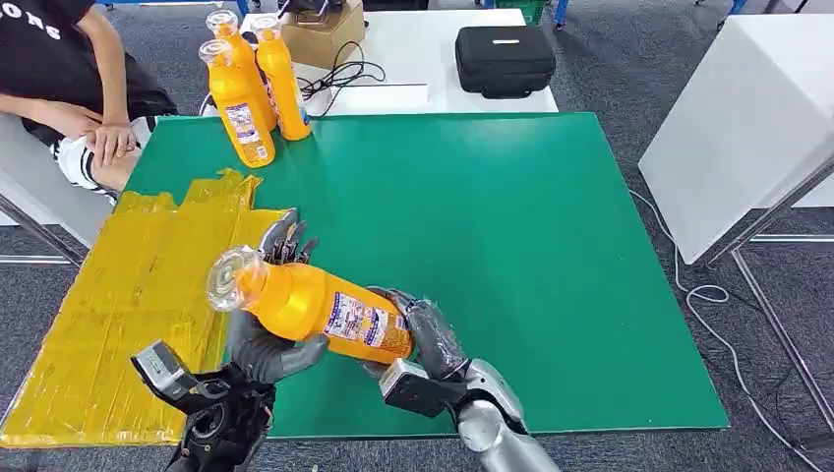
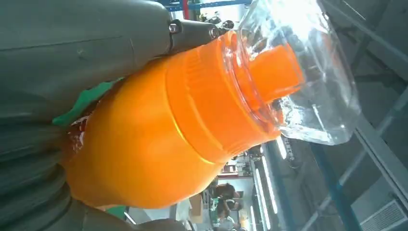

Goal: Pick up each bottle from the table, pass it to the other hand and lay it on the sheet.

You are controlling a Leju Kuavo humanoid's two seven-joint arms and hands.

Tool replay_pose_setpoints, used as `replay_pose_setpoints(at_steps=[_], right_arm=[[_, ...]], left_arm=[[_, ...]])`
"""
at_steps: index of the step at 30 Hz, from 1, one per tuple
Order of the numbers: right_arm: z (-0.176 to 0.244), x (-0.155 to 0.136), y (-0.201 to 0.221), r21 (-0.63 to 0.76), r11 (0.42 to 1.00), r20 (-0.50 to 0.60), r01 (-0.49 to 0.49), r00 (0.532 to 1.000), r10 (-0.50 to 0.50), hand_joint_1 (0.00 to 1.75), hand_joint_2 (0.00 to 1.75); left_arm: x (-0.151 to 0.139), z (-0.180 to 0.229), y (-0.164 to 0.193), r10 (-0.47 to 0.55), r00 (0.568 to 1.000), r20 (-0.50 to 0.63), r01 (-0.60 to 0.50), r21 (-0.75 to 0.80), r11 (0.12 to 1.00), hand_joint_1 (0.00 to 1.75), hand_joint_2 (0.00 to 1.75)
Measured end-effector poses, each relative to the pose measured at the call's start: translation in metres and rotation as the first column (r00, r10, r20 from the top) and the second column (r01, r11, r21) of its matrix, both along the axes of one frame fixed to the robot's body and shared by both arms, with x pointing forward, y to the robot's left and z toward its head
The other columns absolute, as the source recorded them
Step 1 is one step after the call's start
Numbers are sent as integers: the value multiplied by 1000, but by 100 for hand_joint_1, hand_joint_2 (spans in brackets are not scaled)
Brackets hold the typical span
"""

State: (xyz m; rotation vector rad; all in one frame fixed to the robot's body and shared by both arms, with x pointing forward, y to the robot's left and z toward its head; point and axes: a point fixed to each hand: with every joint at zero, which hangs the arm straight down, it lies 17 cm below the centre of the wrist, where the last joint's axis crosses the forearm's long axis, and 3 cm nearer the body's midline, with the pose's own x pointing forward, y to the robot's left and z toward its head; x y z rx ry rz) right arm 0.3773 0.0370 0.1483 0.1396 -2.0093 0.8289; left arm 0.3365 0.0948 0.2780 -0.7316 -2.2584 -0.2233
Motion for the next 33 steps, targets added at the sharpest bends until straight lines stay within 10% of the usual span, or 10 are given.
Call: replay_pose_setpoints(at_steps=[2,24,25,26,33], right_arm=[[1,0,0,4,1000,0,2,1000,-2,175,175],[2,0,1,22,1000,-9,-4,1000,4,175,175],[2,0,1,22,1000,-9,-3,1000,3,131,175],[2,0,0,22,1000,-8,-2,1000,2,0,175],[30,0,-12,119,993,2,19,1000,-19,0,175]], left_arm=[[1,0,1,6,1000,-2,-6,0,1000,175,175],[4,2,8,-17,1000,-21,15,-56,998,175,175],[4,2,8,-20,1000,-23,19,-60,998,175,175],[5,2,8,-23,999,-24,21,-63,998,175,175],[8,5,7,-30,999,-18,29,-60,998,175,175]])
